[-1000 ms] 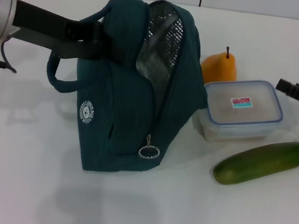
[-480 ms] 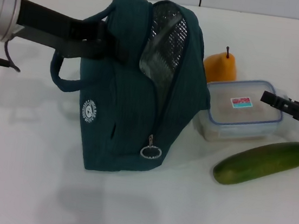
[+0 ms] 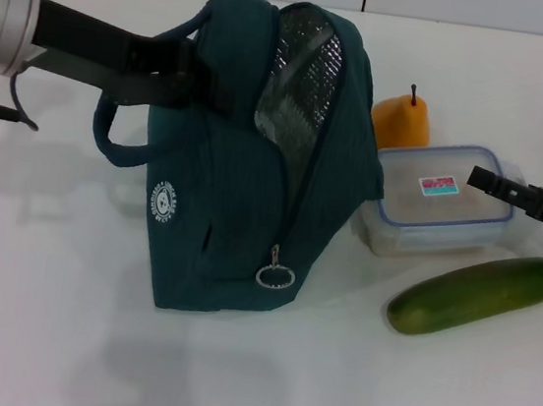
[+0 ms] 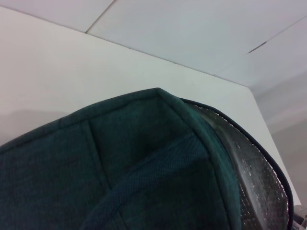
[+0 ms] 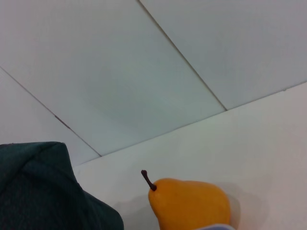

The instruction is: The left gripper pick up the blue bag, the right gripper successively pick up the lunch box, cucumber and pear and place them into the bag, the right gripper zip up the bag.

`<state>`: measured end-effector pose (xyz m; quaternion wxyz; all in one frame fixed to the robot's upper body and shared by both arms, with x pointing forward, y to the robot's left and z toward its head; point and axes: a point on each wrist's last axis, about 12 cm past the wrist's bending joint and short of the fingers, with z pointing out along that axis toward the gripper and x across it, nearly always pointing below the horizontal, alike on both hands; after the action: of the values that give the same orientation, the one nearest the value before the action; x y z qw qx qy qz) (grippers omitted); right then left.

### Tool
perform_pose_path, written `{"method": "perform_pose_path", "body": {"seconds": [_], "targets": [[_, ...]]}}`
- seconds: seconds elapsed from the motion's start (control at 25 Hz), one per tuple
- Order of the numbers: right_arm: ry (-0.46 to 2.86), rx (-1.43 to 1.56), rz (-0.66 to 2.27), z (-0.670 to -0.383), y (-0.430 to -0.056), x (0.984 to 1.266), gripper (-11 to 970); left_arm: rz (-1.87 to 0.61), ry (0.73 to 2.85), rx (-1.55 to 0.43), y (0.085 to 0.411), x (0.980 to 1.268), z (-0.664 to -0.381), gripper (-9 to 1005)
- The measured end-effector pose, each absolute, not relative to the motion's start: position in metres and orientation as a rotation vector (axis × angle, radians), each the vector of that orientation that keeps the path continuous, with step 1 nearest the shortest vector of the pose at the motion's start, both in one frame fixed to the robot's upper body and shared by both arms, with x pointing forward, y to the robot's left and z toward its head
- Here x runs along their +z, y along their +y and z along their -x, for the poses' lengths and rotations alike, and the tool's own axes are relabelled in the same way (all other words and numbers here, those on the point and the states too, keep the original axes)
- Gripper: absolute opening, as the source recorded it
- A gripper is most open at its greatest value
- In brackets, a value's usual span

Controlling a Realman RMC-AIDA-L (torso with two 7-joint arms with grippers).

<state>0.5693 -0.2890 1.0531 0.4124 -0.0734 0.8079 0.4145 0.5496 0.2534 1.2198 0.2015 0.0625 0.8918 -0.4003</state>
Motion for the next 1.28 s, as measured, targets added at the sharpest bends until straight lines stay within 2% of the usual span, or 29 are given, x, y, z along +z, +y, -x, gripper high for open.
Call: {"method": "perform_pose_path", "body": {"seconds": [0.48,0.68,0.92,1.28], "targets": [[2.01,1.13,0.161,-0.566,-0.285,1.057,767,-0.174,2.493,-1.12,0.254,1.219,-0.55,54],[1.998,1.17,0.14,-0.566,-0.283,1.059,763,-0.174,2.493,-1.12,0.254,1.219,-0.55,55],[1.993,1.217,0.091,-0.566,-0.282,1.062,603,-0.162,2.51,-1.131,0.255,1.213,-0.551,55],[2.009,1.284,0.035,-0.567,-0.278,1.063,591,-0.172,2.515,-1.134,0.255,1.21,-0.553,55]]}}
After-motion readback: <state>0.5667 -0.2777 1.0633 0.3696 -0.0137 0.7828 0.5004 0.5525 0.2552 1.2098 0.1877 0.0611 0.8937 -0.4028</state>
